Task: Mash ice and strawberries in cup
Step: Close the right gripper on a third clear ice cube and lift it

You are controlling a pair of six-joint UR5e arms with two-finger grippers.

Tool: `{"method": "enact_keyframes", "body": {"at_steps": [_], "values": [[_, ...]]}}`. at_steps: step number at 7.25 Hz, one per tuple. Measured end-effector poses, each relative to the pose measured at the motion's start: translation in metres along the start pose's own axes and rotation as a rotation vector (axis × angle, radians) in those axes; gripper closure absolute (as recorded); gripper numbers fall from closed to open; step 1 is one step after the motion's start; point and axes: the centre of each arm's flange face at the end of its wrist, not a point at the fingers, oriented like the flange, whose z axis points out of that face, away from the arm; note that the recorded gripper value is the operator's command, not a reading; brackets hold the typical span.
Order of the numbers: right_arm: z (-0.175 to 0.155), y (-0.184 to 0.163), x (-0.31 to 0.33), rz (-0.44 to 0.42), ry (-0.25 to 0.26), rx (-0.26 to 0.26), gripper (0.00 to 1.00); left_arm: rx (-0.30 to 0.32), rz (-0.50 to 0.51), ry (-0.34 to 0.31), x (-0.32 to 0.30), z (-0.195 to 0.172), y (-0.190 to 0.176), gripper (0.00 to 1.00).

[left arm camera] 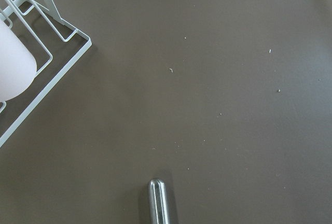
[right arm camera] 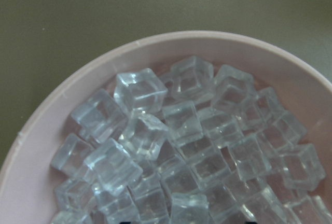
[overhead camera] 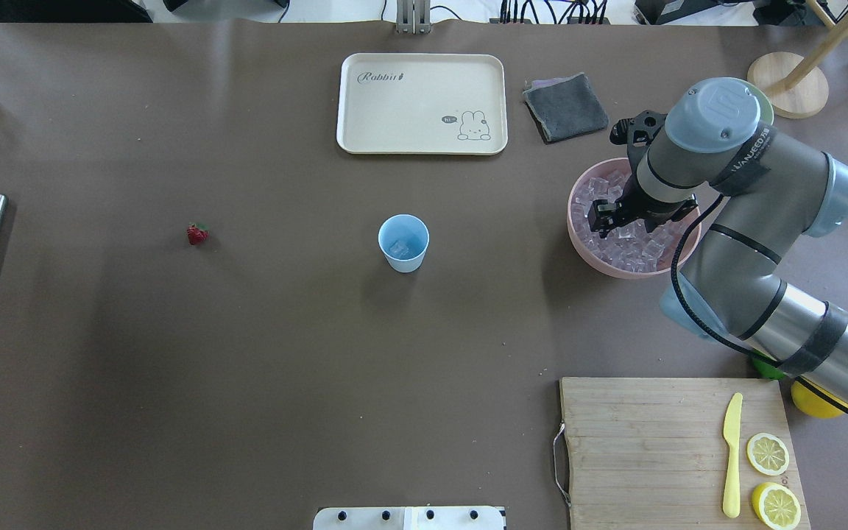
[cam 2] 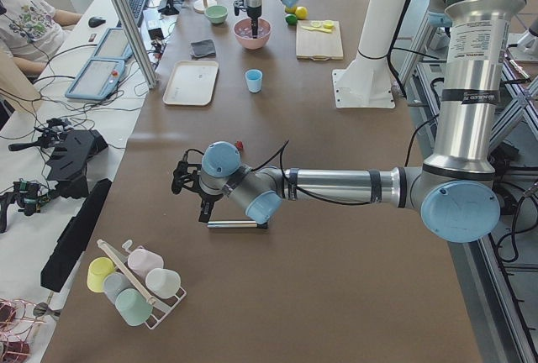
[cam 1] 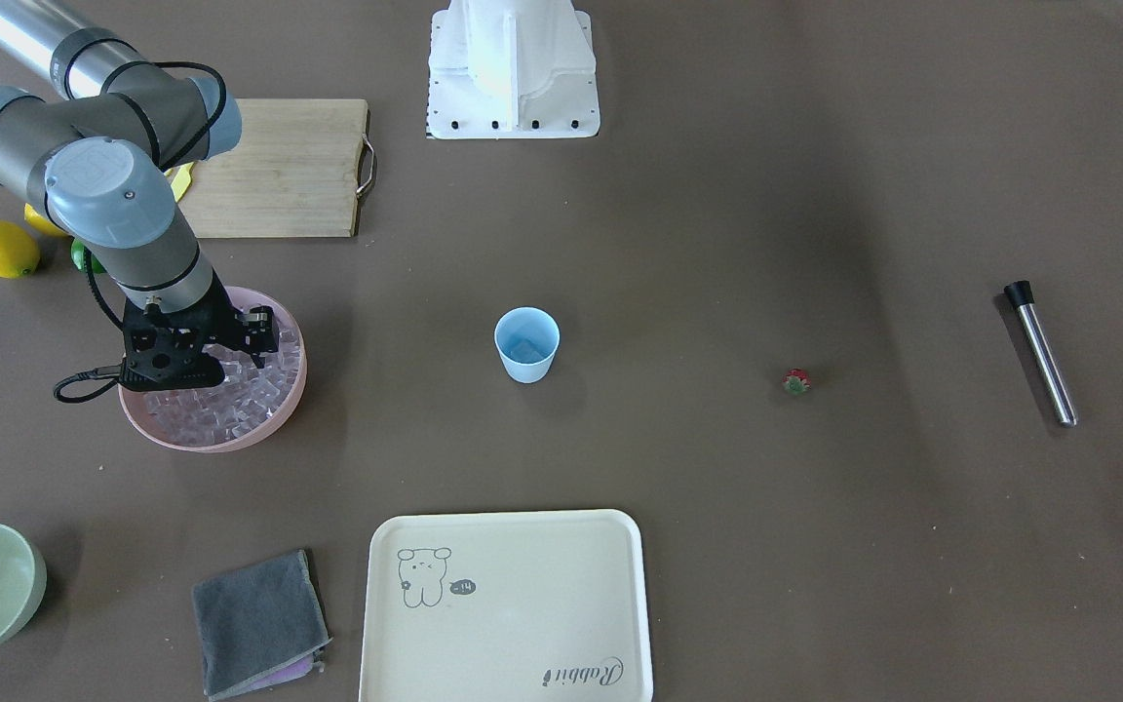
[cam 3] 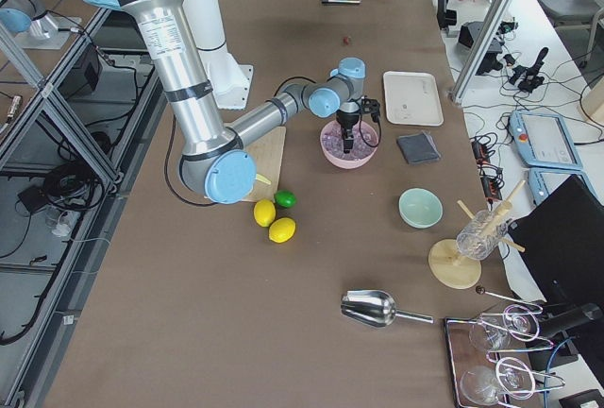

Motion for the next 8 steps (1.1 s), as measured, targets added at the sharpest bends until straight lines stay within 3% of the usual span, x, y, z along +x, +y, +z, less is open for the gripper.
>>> {"method": "enact_keyframes", "body": {"at_steps": [3, 5, 8], "values": [[0.001, -0.004, 0.005, -0.001, -0.025, 0.002, 0.26, 0.0, 0.0, 0.0, 0.0, 0.0, 0.0, 0.03], [-0.021, -0.008, 0.01, 0.02, -0.054, -0.009, 0.26, -0.001, -0.001, -0.001, -0.001, 0.0, 0.001, 0.03], [-0.028, -0.003, 0.013, 0.034, -0.036, -0.029, 0.26, -0.003, -0.002, -0.001, -0.001, 0.0, 0.002, 0.03]]}}
